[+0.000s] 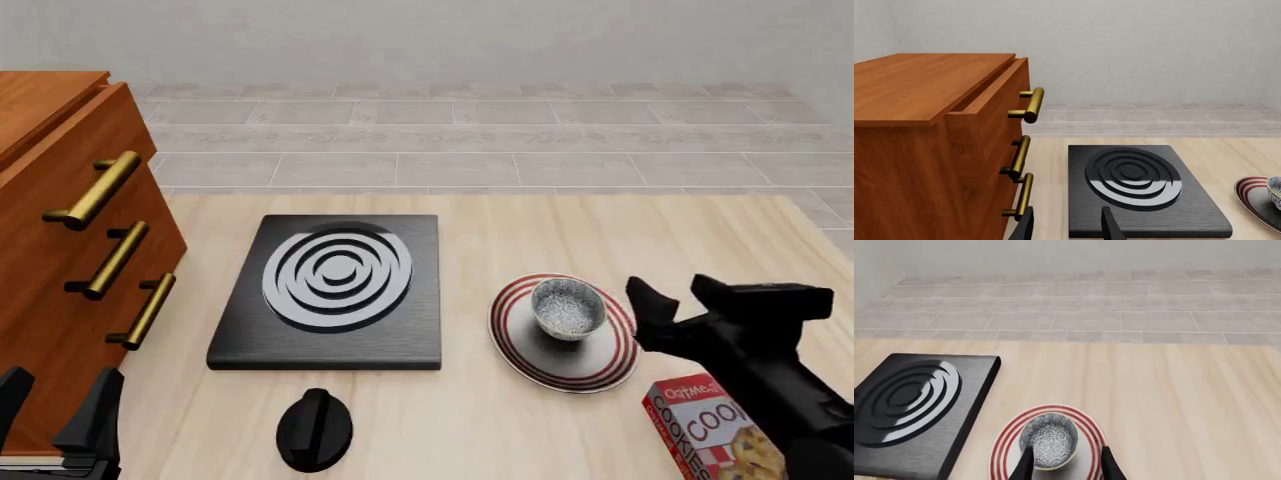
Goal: Pick the akita bowl on the stove and place it on the plate.
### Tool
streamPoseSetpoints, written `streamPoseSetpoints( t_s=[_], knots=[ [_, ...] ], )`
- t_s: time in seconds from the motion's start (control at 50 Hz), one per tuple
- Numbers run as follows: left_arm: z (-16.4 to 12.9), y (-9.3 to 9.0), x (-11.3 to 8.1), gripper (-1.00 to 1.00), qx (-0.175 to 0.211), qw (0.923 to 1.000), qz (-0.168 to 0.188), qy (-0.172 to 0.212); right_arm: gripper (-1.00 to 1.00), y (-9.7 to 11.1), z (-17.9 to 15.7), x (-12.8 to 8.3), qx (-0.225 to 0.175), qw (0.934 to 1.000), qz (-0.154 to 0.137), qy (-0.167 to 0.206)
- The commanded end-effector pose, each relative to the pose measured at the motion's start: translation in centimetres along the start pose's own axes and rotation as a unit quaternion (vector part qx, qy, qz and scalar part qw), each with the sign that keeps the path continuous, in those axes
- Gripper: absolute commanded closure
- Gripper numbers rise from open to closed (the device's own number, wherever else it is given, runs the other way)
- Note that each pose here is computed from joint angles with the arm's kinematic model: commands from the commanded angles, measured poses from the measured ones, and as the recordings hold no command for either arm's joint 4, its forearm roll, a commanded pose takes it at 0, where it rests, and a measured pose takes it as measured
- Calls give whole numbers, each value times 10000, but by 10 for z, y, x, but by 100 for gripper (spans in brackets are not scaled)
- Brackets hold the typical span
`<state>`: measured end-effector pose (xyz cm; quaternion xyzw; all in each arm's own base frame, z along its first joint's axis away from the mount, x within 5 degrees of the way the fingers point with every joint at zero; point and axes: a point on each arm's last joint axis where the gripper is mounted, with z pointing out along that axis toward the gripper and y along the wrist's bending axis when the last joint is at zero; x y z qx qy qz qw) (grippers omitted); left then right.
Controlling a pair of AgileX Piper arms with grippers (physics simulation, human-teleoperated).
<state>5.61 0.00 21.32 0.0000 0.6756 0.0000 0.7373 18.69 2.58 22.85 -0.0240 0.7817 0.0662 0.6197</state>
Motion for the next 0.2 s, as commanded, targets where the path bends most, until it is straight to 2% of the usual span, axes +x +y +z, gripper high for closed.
streamPoseSetpoints(
  t_s=[0.02, 0.2],
  knots=[
    [0, 0, 0, -100, 0, 10000, 0, 0, -100, 0, -51, 0, -11, 9994, -50, -348],
    [0, 0, 0, -100, 0, 10000, 0, 0, -100, -1, -96, -14, 68, 9975, -67, -695]
  ],
)
